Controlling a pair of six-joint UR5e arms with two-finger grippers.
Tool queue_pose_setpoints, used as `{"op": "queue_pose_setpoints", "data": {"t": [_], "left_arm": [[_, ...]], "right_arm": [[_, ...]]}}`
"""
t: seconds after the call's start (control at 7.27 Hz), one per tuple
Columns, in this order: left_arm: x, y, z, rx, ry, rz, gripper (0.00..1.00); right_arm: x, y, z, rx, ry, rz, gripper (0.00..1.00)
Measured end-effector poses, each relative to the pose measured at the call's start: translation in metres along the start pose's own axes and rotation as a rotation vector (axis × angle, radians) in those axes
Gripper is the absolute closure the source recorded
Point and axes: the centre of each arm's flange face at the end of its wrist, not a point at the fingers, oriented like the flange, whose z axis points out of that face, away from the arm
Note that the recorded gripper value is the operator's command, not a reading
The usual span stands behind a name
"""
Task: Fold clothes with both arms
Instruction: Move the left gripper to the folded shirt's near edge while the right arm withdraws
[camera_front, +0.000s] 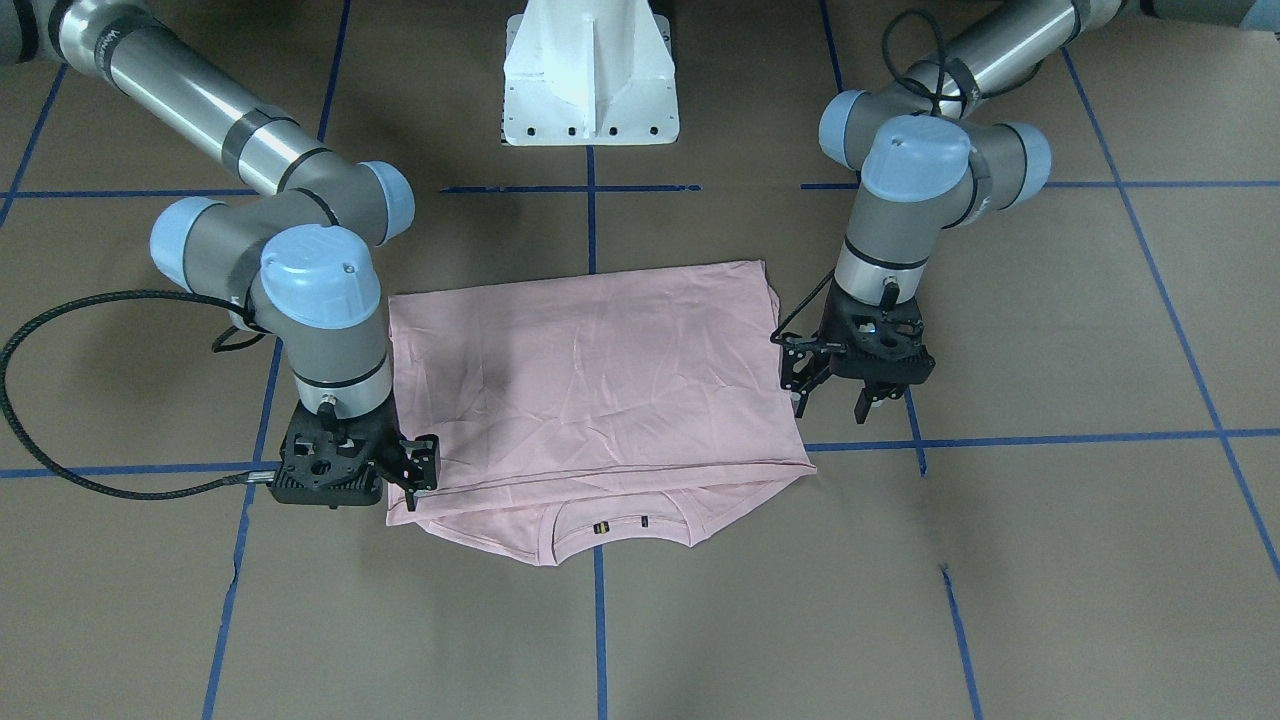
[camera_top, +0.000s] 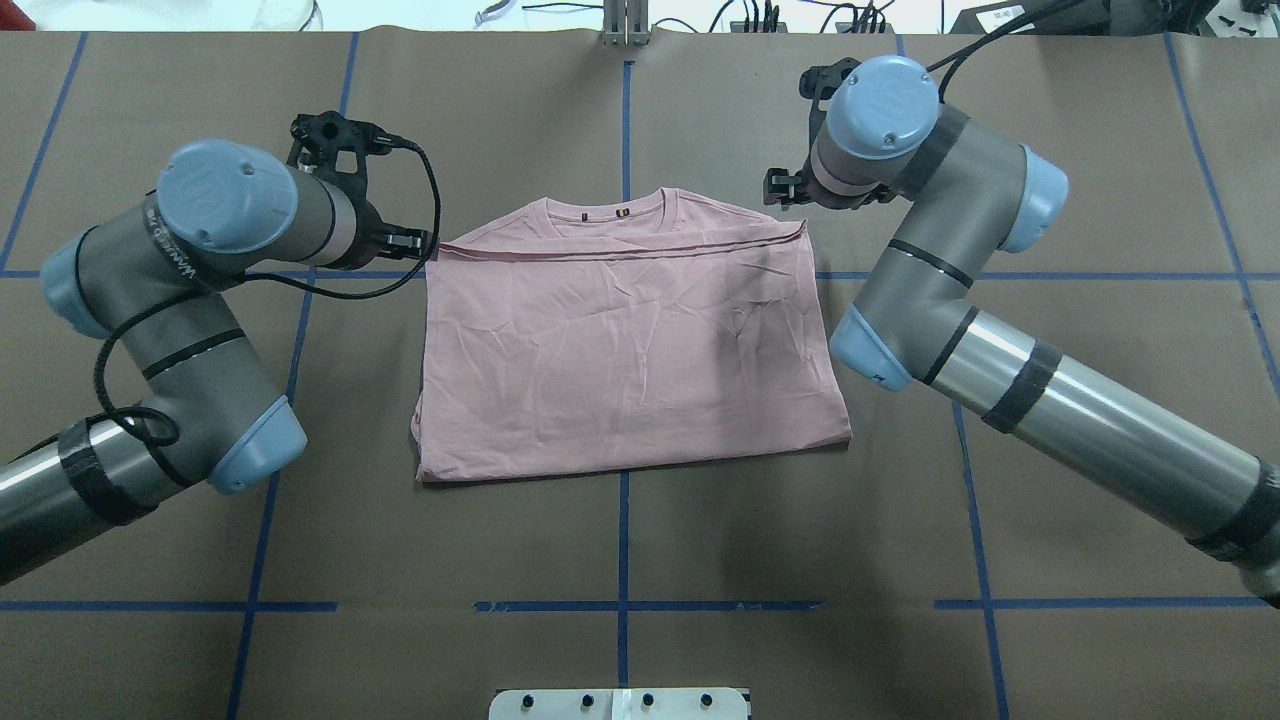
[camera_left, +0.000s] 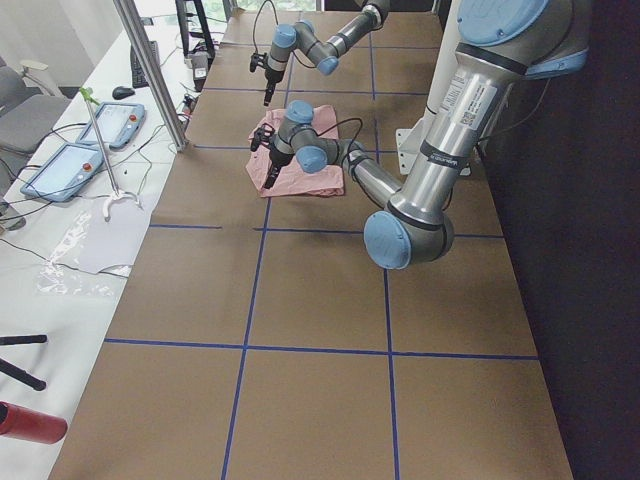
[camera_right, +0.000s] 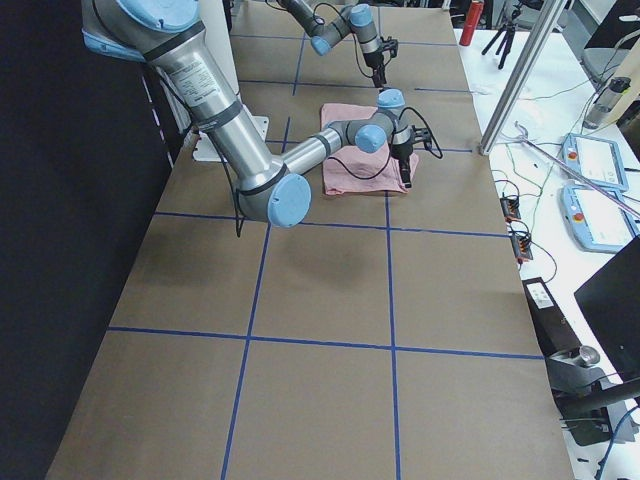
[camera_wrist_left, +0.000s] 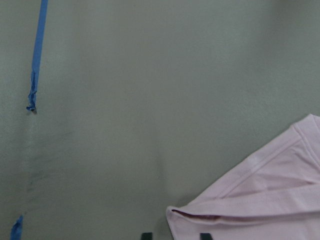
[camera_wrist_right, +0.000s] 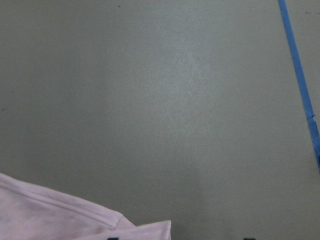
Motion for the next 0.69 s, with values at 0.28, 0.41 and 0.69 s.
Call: {"op": "queue_pose_setpoints", "data": {"t": [0.28, 0.41, 0.69], "left_arm": [[0.000, 0.040, -0.020, -0.034, 0.051, -0.052, 0.37], [0.012, 0.077, -0.025, -0.067, 0.074, -0.123, 0.53], [0.041, 0.141, -0.024, -0.121, 0.085, -0.233, 0.53]], "right_arm": [[0.046, 0.020, -0.040, -0.032, -0.080, -0.068, 0.00], [0.056, 0.028, -0.052, -0.035, -0.098, -0.080, 0.00], [0.061, 0.032, -0.059, -0.035, -0.108, -0.085, 0.00]]}}
